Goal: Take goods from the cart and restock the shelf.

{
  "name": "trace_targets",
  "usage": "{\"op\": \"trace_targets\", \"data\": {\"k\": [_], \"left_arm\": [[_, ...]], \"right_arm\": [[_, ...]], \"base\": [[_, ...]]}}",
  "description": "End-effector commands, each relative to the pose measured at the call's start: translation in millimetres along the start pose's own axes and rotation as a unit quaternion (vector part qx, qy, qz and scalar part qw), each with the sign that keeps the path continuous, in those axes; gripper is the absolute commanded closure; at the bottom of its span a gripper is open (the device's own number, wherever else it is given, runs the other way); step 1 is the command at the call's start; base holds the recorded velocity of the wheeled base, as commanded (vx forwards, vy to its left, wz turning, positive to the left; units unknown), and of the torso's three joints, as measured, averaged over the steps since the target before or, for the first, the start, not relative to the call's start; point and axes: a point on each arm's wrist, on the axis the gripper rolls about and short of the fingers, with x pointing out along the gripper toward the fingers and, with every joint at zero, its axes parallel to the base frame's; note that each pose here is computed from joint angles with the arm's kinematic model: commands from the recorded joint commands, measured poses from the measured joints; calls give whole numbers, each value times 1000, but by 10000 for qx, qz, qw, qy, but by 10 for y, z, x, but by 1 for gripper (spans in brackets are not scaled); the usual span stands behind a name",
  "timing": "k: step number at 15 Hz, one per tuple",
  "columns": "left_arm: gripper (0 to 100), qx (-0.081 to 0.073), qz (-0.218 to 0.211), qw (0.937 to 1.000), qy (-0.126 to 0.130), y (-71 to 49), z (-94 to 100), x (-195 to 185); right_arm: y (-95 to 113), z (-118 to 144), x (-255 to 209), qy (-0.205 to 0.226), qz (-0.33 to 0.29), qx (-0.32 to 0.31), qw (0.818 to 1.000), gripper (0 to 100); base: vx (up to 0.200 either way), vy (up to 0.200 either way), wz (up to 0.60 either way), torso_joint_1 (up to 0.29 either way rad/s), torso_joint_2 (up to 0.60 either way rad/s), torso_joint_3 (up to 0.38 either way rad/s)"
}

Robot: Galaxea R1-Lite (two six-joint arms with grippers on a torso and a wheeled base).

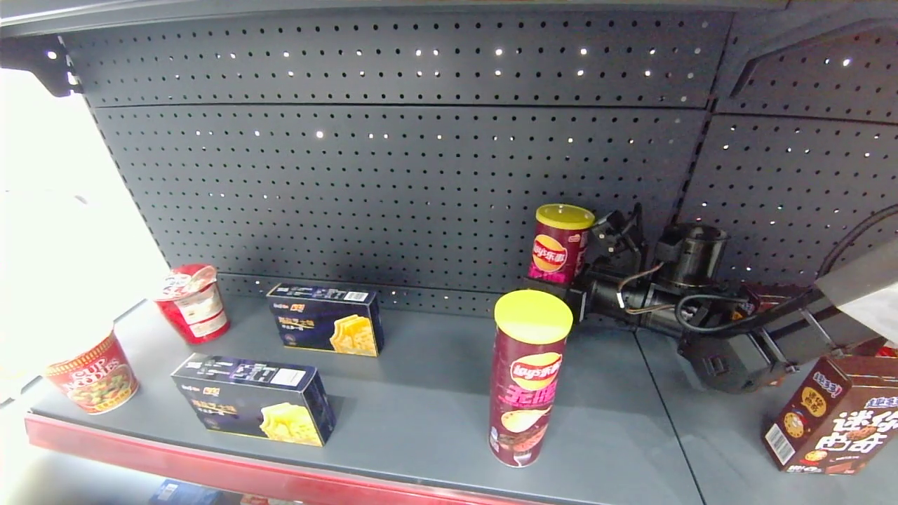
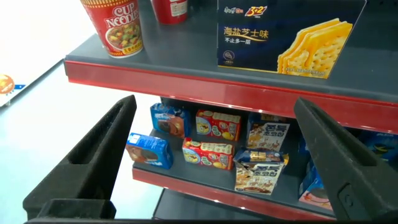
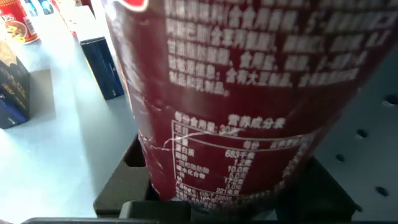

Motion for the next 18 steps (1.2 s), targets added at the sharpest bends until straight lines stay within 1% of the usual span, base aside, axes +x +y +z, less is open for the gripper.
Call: {"op": "trace_targets", "data": {"k": [1,9,15,16,18], "left_arm": [[0,-2,2,10000,8,0,0,1],[0,5,2,10000,8,0,0,1],[0,-2,2,10000,8,0,0,1],[0,-2,2,10000,8,0,0,1],[0,-2,2,10000,8,0,0,1]], "right_arm": [[16,-52,7,65,25,36,10000,100],[-18,-188,41,146,-6,-84,9999,100],[-15,-243,75,100,-2,-121,9999,100],[-15,-243,75,101,-17,-121,9999,0],[-13,-221,67,89,-33,-121,9999,0]], "base": [[0,0,0,0,0,0],[0,0,0,0,0,0],[0,0,0,0,0,0],[0,0,0,0,0,0],[0,0,0,0,0,0]]}}
